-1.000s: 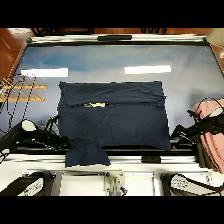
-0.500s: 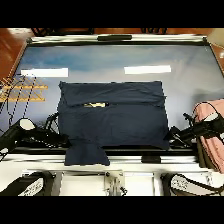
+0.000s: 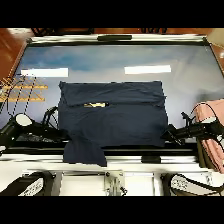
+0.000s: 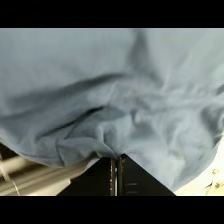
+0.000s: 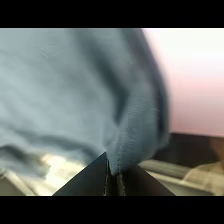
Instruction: Fold the shirts.
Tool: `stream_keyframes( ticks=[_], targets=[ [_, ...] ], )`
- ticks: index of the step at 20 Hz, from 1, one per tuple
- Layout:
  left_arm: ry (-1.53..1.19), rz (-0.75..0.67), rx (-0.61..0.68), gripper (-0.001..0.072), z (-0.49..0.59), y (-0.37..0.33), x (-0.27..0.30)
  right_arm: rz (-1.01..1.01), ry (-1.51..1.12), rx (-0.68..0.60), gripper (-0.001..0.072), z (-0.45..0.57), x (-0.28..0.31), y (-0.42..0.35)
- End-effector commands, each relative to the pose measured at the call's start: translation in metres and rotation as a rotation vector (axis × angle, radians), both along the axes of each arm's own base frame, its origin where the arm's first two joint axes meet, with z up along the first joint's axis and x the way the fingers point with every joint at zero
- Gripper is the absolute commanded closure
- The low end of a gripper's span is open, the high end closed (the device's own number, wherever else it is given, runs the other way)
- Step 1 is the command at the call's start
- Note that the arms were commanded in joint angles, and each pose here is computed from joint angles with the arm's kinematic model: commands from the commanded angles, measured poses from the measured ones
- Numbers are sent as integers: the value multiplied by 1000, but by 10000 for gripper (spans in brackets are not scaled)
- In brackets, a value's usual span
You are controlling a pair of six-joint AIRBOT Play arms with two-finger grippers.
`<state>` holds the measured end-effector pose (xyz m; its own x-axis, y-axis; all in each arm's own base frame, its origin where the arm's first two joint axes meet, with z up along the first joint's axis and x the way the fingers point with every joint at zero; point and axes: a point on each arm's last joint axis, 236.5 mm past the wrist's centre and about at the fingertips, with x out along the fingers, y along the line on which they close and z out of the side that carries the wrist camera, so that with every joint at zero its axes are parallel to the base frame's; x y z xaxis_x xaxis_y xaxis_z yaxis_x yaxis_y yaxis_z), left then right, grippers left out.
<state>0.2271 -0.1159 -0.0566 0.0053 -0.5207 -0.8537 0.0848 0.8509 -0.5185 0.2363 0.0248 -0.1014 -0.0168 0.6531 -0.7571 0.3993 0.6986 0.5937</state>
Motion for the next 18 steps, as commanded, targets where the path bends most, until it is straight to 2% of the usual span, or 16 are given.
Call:
stream_keyframes(
  ticks=[1,3,8,10,18],
  targets=[
    [-123,-9,26,674,32,7,37,72,-77,83,644,33,11,9],
    [-213,9,20,674,63,11,64,86,-204,17,644,60,43,-7],
    [-472,109,48,676,134,35,145,247,-468,-261,644,108,124,-11],
    [-475,135,-17,676,140,26,170,224,-568,-393,644,117,168,-16],
    [-402,299,-135,675,92,46,269,224,-616,-438,644,85,267,-5]
  ],
)
